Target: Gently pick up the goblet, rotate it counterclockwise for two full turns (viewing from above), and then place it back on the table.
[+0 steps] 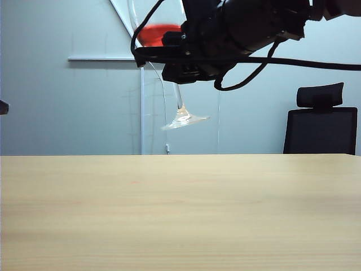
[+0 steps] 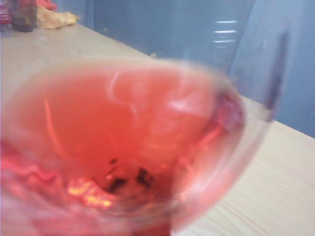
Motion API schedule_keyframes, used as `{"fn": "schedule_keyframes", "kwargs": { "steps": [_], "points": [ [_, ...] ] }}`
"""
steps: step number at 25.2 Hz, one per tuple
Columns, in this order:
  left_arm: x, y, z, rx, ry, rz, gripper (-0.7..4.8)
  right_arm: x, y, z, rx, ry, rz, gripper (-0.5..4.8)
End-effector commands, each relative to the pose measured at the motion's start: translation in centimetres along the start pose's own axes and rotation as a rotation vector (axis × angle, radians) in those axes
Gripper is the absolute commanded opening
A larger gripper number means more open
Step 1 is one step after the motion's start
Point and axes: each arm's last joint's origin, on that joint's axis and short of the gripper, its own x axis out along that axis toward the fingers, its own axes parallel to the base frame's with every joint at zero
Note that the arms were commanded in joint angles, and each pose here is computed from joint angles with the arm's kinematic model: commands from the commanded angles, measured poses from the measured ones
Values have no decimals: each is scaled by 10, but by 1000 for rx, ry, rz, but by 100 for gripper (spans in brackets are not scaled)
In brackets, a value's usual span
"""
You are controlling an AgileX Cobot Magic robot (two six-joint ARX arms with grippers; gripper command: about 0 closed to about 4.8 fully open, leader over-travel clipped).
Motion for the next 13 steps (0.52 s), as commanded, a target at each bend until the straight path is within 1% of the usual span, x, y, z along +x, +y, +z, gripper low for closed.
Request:
{"fn": "schedule_keyframes", "kwargs": {
  "steps": [1, 2, 9, 12, 13],
  "points": [
    [0, 0, 1, 5, -9, -1, -5, -10, -2, 5, 147, -145, -7, -4],
    [0, 0, 1, 5, -9, -1, -5, -15, -4, -1, 224, -159, -6, -4],
    [0, 0, 1, 5, -9, -1, -5, -39, -7, -25, 436, -221, 33, -4],
    [0, 0, 1, 5, -9, -1, -5, -47, -10, -35, 516, -228, 65, -4],
    [0, 0, 1, 5, -9, -1, -5, -50, -14, -41, 586, -223, 82, -4]
  ]
}}
